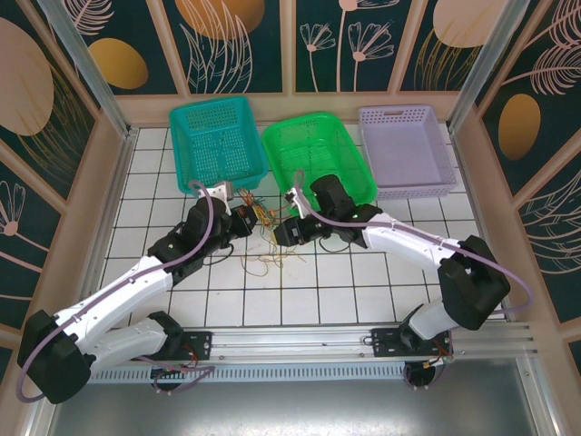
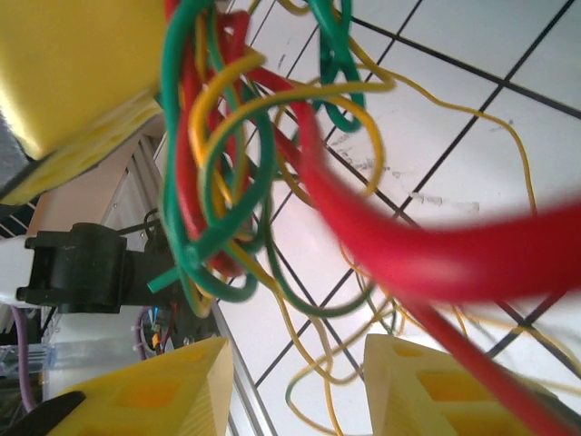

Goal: Untangle the cables

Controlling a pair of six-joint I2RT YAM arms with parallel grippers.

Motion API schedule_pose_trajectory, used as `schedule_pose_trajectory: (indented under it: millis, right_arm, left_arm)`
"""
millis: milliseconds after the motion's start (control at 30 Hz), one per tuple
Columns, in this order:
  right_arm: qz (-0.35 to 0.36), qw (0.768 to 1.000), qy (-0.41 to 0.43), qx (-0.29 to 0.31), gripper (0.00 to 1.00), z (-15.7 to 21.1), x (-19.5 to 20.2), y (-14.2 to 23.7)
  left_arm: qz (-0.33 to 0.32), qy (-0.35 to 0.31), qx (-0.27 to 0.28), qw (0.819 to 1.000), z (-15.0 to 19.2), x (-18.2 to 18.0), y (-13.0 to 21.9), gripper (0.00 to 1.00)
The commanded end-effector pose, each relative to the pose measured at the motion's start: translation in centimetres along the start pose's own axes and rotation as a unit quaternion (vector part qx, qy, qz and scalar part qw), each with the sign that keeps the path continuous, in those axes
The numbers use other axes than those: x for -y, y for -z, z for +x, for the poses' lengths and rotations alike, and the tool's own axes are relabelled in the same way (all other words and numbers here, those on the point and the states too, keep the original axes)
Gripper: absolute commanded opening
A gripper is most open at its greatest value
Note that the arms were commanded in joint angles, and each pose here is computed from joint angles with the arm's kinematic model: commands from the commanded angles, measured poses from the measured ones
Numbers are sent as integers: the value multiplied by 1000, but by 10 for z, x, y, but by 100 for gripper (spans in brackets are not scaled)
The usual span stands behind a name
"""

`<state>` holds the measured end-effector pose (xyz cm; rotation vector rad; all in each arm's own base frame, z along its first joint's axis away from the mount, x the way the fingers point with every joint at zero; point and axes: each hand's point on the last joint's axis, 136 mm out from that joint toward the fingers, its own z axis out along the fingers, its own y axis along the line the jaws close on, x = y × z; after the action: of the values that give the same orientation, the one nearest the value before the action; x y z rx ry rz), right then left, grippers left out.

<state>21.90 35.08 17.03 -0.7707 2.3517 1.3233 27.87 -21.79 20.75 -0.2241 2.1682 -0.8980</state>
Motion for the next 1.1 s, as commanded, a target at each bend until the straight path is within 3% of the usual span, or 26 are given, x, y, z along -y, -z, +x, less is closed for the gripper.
schedule_pose_trajectory:
  millis: [0,100,233,333,600,833,1067]
  right_arm:
    - [5,999,10,40,40,-16,-3,-2]
    - [7,998,10,61,36,-29,-3,-3]
    - [35,997,3,67,10,-32,7,-5]
    - [68,996,3,65,0,-23,18,1]
    - [171,979,-1,115,0,-16,51,57]
    - [241,948,-15,208,0,-32,62,128]
    - [299,910,-19,286,0,-45,57,189]
  left_arm:
    - [32,7,19,999,-13,18,3,0]
    - [28,11,21,999,-14,17,4,0]
    - [14,11,29,999,-19,14,6,0]
    - [-30,11,38,999,-26,3,9,0]
    - [-167,-25,39,985,-36,-32,16,0]
    - [-263,-43,40,963,-36,-65,29,0]
    - [-308,-51,24,950,-21,-91,29,0]
